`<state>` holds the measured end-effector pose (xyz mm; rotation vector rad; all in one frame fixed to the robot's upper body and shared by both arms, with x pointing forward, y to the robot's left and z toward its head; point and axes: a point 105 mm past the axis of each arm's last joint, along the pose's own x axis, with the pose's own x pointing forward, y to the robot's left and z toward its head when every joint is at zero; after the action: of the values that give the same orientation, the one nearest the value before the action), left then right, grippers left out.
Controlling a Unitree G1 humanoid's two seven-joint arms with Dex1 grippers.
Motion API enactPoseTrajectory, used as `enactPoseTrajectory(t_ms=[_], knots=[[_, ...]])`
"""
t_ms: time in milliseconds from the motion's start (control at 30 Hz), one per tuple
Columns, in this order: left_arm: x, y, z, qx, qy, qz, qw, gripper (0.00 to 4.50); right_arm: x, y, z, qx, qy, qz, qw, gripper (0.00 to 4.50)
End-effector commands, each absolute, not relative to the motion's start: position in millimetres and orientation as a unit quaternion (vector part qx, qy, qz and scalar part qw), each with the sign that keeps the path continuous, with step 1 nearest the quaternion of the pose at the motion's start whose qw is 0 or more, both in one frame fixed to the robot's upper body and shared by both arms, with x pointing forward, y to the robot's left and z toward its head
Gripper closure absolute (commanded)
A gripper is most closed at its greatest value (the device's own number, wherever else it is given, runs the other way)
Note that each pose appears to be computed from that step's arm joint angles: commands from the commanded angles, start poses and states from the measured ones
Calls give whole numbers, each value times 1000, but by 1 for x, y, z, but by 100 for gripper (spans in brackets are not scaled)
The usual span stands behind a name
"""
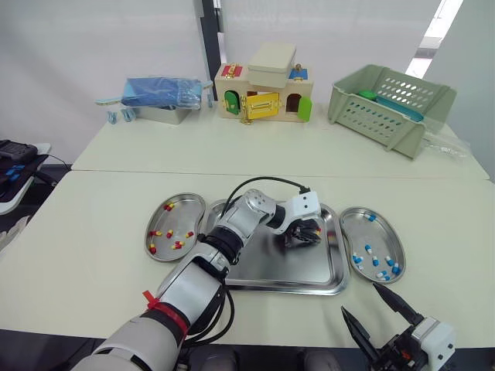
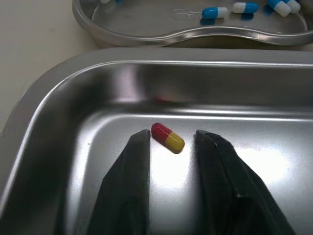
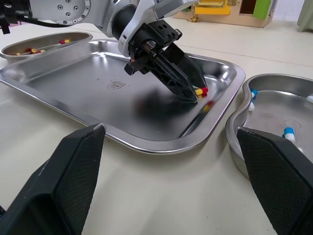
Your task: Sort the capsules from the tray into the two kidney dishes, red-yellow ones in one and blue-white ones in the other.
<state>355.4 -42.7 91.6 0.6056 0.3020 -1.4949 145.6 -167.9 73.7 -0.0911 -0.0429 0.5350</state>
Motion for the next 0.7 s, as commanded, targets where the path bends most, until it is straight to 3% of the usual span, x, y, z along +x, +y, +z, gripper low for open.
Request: enactPoseTrajectory(t_ms=[33,367,500,700], knots=[[355,-46,94,284,128,-670,674,323,145,-166,84,-49,-41,265,962,0],[353,-43,90,281,135,-673,670,323,145,-166,83,-49,-39,265,962,0],[354,-42,90,286,135,-671,670,437,145,-166,82,-49,-37,266,962,0],[353,-41,88,291,136,-673,666,437,144,-165,82,-48,-38,268,961,0]])
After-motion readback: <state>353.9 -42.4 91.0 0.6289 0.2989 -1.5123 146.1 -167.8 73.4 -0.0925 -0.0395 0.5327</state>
